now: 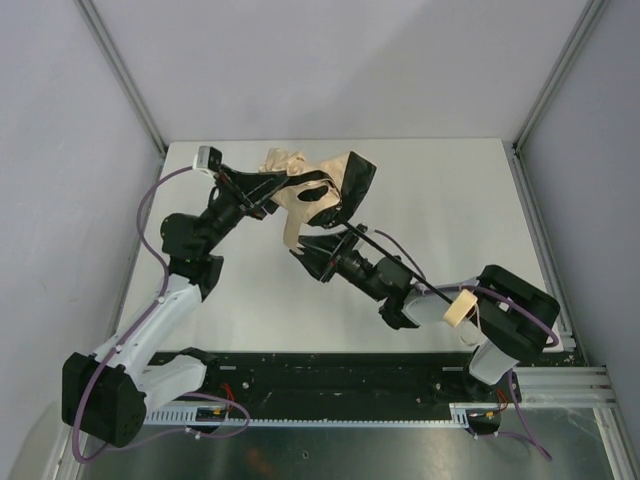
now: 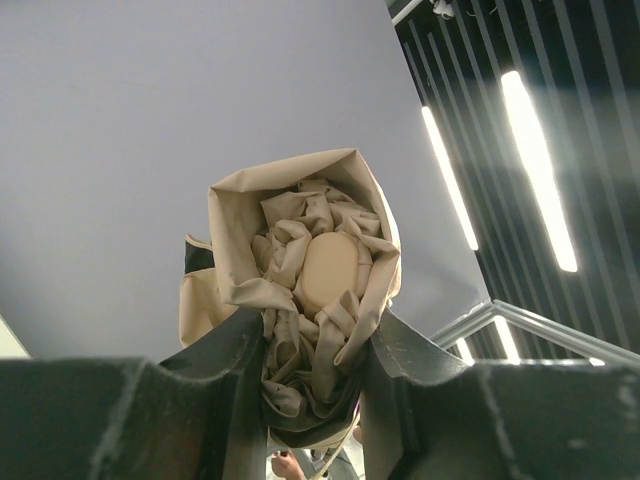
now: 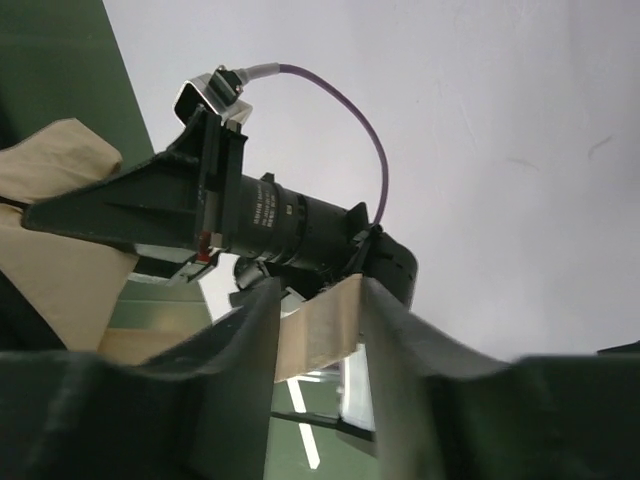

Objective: Put away the umbrella

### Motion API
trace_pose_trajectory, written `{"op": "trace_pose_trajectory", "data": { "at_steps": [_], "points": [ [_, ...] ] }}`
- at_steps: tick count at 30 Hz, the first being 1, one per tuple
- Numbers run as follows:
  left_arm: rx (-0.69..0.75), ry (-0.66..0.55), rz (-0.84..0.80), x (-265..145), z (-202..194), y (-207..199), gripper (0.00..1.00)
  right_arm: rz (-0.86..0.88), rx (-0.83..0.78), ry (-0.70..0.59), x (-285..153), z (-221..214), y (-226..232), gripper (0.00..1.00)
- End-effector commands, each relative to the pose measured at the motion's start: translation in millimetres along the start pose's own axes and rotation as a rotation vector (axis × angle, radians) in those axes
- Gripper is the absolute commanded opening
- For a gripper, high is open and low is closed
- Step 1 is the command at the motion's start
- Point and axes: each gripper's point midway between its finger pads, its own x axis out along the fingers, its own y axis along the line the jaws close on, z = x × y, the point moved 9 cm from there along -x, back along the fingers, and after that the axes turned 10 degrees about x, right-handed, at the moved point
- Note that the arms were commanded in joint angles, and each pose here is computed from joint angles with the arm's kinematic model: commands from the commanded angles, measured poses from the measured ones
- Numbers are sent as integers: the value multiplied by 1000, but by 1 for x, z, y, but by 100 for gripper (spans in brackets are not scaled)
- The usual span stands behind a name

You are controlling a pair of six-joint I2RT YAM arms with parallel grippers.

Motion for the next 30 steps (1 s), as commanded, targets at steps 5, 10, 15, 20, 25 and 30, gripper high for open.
{"op": "trace_pose_trajectory", "data": {
  "at_steps": [5,10,15,20,25,30],
  "points": [
    [29,1,-118,-10,-8,-29,0,244,-179,91,-4,-2,41,2],
    [15,27,5,-27,-20,-7,0,278,-510,26,-25,26,63,0],
    [-32,68,161,-47,-35,28,0,313,-735,16,-44,43,83,0],
    [3,104,370,-59,-42,52,0,347,-854,49,-53,47,98,0],
    [39,142,444,-69,-49,67,0,383,-884,100,-57,32,104,0],
    [97,199,462,-74,-53,78,0,422,-842,184,-60,8,112,0]
  ]
}}
